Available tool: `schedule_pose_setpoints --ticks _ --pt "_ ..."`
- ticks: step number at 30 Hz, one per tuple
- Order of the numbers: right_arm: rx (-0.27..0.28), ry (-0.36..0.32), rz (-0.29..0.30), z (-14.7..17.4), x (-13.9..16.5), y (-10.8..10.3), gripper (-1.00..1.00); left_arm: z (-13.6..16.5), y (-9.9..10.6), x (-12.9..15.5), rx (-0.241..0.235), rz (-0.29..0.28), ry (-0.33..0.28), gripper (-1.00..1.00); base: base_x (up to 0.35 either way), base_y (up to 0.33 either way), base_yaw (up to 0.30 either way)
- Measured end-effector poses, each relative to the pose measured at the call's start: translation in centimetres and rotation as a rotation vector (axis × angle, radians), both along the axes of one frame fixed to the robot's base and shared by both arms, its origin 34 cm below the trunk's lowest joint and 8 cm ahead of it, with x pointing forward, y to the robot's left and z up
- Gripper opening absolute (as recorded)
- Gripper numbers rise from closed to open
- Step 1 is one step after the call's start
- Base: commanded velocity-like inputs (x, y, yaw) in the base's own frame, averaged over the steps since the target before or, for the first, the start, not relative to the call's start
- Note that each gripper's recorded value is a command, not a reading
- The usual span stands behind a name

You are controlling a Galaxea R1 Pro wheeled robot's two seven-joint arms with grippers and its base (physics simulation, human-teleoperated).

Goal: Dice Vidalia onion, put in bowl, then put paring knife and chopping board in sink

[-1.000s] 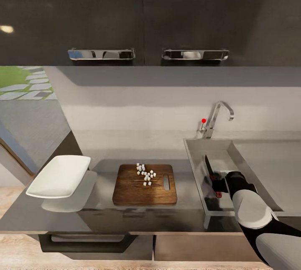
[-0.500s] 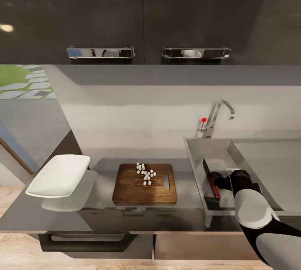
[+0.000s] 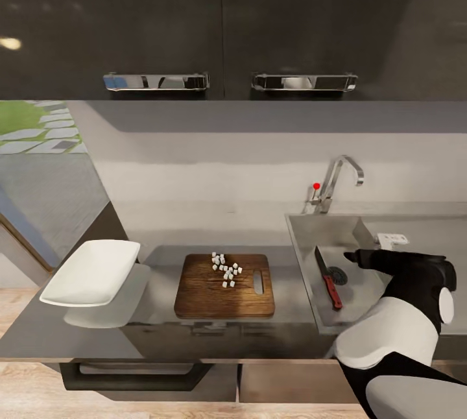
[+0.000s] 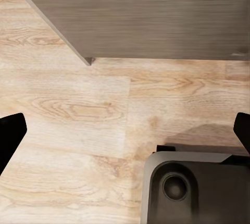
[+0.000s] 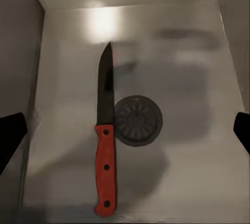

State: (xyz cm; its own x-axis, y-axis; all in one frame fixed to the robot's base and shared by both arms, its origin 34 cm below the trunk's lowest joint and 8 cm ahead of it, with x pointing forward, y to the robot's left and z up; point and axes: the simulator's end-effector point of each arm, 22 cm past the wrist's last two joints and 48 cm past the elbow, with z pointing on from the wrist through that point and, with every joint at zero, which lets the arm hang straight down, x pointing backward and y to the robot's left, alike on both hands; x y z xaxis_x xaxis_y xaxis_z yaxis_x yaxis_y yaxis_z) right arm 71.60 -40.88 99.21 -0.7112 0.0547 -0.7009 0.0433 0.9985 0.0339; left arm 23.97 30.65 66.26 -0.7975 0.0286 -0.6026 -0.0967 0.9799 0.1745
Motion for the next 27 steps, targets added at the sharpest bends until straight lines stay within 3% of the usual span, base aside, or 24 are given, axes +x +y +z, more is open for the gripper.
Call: schedule_pose_setpoints --ticks 4,9,16,27 --pt "0.002 -0.034 0.05 2.3 -0.9 0.0 1.0 0.0 0.0 0.0 0.0 -0.001 0.0 1.0 -0.002 0.0 0.0" --pt "0.026 -0.056 0.137 3.0 -1.0 1.6 1.0 0.0 0.0 0.0 0.001 -0.001 0.001 1.0 -0.171 0.063 0.0" --pt "0.015 -0.066 0.17 3.2 -0.9 1.9 1.0 0.0 0.1 0.0 0.002 -0.001 0.001 1.0 -0.216 0.214 0.0" --pt "-0.002 -0.076 0.187 3.3 -0.8 1.9 1.0 0.0 0.1 0.0 0.002 -0.002 0.001 1.0 -0.018 0.297 0.0"
